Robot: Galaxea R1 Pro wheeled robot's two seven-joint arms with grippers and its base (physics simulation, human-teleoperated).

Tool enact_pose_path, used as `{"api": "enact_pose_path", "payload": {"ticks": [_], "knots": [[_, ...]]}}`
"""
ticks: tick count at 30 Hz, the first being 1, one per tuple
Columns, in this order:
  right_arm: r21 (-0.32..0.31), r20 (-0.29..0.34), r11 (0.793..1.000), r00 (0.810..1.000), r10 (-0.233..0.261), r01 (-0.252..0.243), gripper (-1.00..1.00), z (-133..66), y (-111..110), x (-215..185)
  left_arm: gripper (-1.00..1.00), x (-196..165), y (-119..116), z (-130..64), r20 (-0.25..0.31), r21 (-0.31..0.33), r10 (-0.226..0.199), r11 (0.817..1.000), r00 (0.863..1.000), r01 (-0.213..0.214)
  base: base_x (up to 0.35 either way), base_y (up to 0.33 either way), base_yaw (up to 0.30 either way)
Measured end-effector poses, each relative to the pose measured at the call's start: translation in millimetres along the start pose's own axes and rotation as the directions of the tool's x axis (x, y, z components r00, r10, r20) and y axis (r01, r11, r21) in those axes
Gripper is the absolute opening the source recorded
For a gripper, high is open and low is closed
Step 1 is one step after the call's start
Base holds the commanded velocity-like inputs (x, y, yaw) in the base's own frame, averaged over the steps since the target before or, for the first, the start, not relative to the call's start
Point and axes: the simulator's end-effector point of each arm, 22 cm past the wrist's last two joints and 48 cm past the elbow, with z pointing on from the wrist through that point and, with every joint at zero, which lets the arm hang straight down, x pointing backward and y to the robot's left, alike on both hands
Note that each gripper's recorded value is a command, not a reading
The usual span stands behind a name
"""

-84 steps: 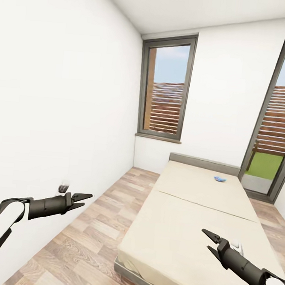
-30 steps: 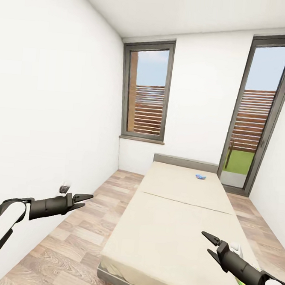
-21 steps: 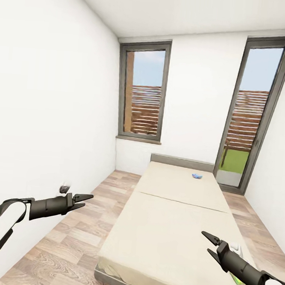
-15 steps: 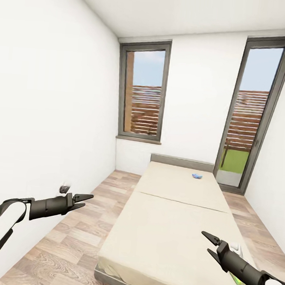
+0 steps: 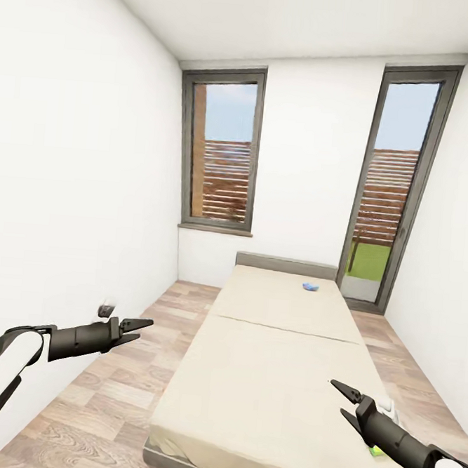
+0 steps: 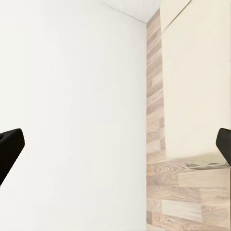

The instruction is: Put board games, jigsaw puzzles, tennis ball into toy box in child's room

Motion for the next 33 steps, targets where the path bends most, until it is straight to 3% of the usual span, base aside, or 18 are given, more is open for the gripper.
{"api": "enact_pose_path", "payload": {"ticks": [28,33], "knots": [[-0.001,0.003,1.000,1.000,0.008,-0.008,1.00,-1.6,-0.7,0.4,1.00,-2.5,-7.4,-2.9,0.009,0.007,0.012,1.000,1.000,-0.012,0.000,-0.101,-0.258],[-0.005,0.047,1.000,0.999,-0.013,0.013,1.00,-0.6,1.2,-8.3,1.00,-2.6,-8.7,-2.9,0.010,0.009,0.013,1.000,1.000,-0.013,0.000,-0.104,-0.121]]}}
